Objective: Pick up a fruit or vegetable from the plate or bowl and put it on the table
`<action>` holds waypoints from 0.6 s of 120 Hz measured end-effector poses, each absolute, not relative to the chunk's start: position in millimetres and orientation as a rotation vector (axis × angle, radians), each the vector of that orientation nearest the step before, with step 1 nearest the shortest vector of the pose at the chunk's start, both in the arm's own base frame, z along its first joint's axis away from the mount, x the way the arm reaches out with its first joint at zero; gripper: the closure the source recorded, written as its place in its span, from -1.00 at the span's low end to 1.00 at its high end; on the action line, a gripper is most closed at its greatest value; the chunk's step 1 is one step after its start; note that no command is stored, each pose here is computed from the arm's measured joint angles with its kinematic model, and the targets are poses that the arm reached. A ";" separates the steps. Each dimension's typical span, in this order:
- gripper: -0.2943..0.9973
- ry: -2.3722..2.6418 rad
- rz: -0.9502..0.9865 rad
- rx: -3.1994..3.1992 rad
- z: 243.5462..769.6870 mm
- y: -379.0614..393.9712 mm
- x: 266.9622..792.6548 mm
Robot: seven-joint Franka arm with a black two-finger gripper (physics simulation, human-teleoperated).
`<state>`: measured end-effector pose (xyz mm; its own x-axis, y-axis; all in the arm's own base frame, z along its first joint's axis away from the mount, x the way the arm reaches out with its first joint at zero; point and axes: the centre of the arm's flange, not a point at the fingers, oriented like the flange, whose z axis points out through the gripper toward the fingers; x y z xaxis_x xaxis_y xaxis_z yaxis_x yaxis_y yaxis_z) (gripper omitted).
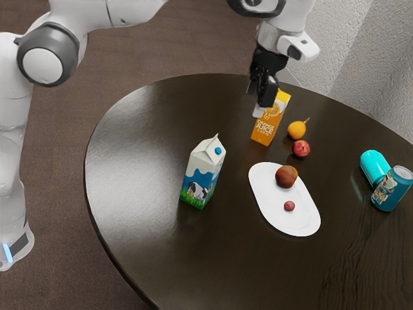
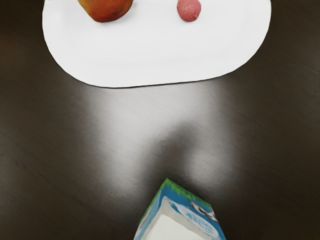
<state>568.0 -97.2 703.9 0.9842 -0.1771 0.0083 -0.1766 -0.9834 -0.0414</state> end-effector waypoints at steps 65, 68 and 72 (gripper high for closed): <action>-0.54 0.444 -0.162 -3.107 587.0 -64.6 688.5; -0.54 0.454 -0.169 -3.104 587.8 -64.8 688.7; -0.54 0.467 -0.175 -3.101 588.1 -65.0 689.0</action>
